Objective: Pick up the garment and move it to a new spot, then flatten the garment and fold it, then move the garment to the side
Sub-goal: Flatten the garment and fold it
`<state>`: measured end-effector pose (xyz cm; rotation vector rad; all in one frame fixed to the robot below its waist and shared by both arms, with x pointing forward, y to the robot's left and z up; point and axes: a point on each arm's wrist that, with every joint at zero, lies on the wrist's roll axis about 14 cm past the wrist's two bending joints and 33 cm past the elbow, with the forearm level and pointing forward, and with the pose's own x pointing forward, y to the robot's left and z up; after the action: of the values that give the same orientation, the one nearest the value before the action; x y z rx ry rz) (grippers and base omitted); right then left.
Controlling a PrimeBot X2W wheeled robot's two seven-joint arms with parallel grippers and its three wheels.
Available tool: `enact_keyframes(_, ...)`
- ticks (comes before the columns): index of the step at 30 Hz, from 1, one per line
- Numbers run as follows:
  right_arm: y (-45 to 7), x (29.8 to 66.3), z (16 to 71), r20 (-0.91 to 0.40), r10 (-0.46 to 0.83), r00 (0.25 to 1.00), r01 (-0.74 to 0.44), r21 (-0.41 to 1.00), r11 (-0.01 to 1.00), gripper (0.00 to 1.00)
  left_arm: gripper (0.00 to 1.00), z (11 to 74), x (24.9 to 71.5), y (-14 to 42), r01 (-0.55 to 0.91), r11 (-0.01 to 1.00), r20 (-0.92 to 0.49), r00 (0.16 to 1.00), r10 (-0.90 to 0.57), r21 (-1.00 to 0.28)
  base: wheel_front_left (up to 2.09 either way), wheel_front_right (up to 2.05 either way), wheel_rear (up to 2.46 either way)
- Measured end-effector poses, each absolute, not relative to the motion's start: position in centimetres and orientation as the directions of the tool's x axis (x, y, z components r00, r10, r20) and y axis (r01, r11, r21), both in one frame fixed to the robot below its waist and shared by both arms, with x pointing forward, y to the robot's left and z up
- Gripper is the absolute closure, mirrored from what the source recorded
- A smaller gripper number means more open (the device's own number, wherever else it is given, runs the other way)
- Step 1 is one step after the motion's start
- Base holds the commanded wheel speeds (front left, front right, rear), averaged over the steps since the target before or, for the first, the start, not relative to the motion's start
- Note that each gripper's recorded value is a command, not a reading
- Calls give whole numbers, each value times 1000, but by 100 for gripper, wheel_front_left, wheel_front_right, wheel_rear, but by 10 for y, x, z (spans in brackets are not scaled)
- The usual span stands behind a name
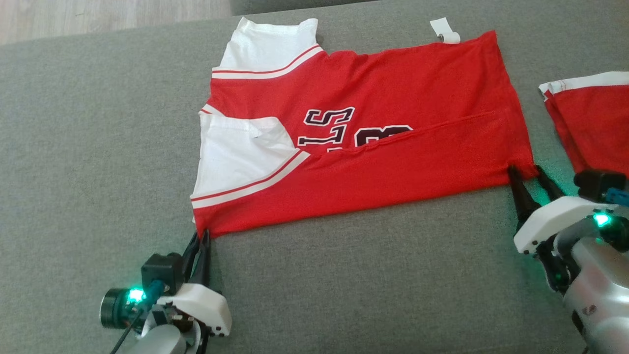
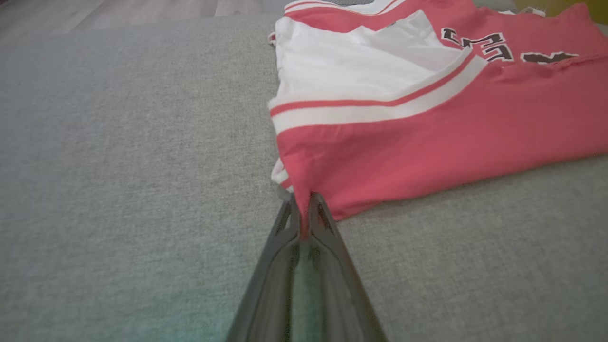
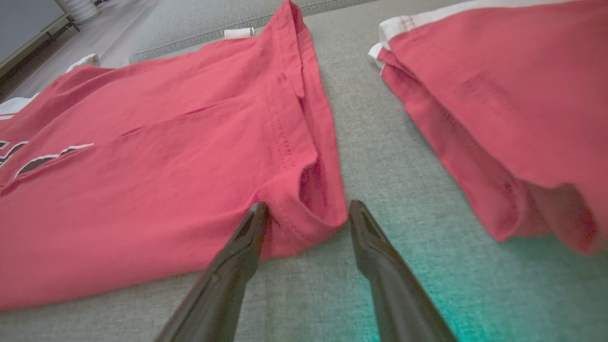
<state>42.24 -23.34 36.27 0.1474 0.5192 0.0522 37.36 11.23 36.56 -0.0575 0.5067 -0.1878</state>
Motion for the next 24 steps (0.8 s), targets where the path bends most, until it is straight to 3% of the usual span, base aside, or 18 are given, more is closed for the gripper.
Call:
enact_keyframes(10,-227,418,372,-453,111,885,-47,149,988,100,100,383,372,116,162,983,-430,884,-185,-90,0,0,0)
enact_keyframes(24,-244,348,367,-479,136,867,-75,143,987,100,100,393,302,112,177,977,-439,873,-212,-120,0,0,0)
